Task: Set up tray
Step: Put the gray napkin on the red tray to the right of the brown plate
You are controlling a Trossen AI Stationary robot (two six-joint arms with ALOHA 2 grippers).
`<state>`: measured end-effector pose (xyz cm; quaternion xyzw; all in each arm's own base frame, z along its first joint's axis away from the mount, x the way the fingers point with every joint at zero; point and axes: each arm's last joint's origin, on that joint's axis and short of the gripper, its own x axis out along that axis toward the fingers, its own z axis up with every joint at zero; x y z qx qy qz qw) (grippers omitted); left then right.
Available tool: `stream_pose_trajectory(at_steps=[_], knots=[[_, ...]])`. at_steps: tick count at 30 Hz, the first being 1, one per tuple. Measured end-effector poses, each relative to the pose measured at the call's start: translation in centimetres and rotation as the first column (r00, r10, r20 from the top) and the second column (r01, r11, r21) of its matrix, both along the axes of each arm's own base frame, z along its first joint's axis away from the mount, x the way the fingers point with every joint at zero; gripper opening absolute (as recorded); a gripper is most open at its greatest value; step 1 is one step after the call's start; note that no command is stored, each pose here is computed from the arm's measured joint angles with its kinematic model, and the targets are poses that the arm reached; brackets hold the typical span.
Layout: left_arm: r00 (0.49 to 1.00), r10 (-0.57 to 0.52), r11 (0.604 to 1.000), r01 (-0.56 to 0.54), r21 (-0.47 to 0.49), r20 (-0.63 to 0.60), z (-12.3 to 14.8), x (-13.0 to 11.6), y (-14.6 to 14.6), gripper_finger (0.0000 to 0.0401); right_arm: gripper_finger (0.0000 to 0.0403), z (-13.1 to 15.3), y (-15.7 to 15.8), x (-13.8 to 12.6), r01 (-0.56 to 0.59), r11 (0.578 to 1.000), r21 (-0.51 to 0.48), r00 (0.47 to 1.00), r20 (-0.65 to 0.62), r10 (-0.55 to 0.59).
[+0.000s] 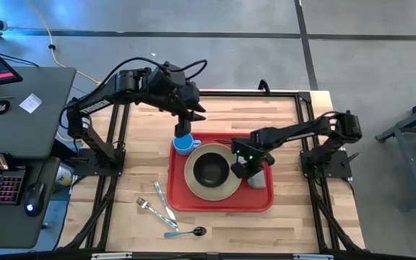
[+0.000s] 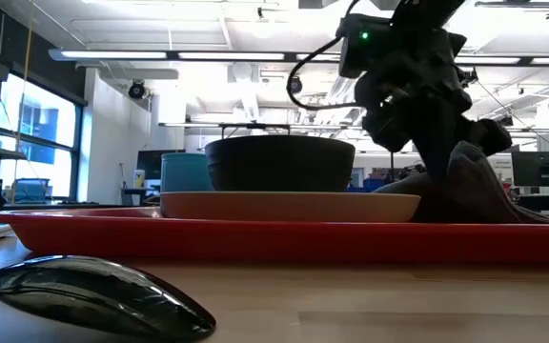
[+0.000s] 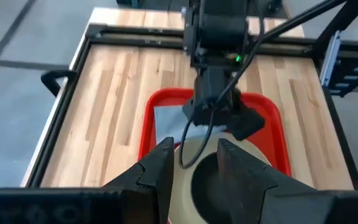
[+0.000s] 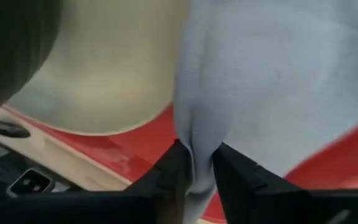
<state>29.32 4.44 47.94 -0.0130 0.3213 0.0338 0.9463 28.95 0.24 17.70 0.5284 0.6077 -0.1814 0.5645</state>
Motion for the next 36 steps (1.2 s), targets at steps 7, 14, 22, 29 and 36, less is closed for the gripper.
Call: stream_pose_trajectory(at_steps=[7,14,22,29,36], knots=[[1.0,-0.006,1.0,0.006,0.006,0.019,0.3,-0.3,-0.1,0.0156,0.0149,2.6,-0.2,-0.4,0.012,0.999,0.051,0.992,0.124,-0.019],[1.0,0.002,1.0,-0.002,-0.004,0.02,0.3,-0.3,-0.1,0.0156,0.0219,5.6,-1.3,-3.6,0.043,0.979,-0.198,0.992,0.126,-0.017],[0.997,0.029,0.999,-0.027,-0.034,0.069,0.7,0.0,0.0,0.0156,0.0215,4.0,-5.6,-3.3,0.034,0.872,-0.488,0.998,0.064,-0.003],[0.994,0.063,0.996,-0.056,-0.075,0.095,0.9,0.1,0.0,0.0156,0.0196,1.0,-7.6,-2.5,-0.065,0.889,-0.454,0.998,-0.044,0.051],[0.989,0.097,0.993,-0.088,-0.082,0.112,1.2,-0.2,0.0,0.0156,0.0188,-0.7,-7.5,-1.6,-0.161,0.875,-0.456,0.987,-0.08,0.14]])
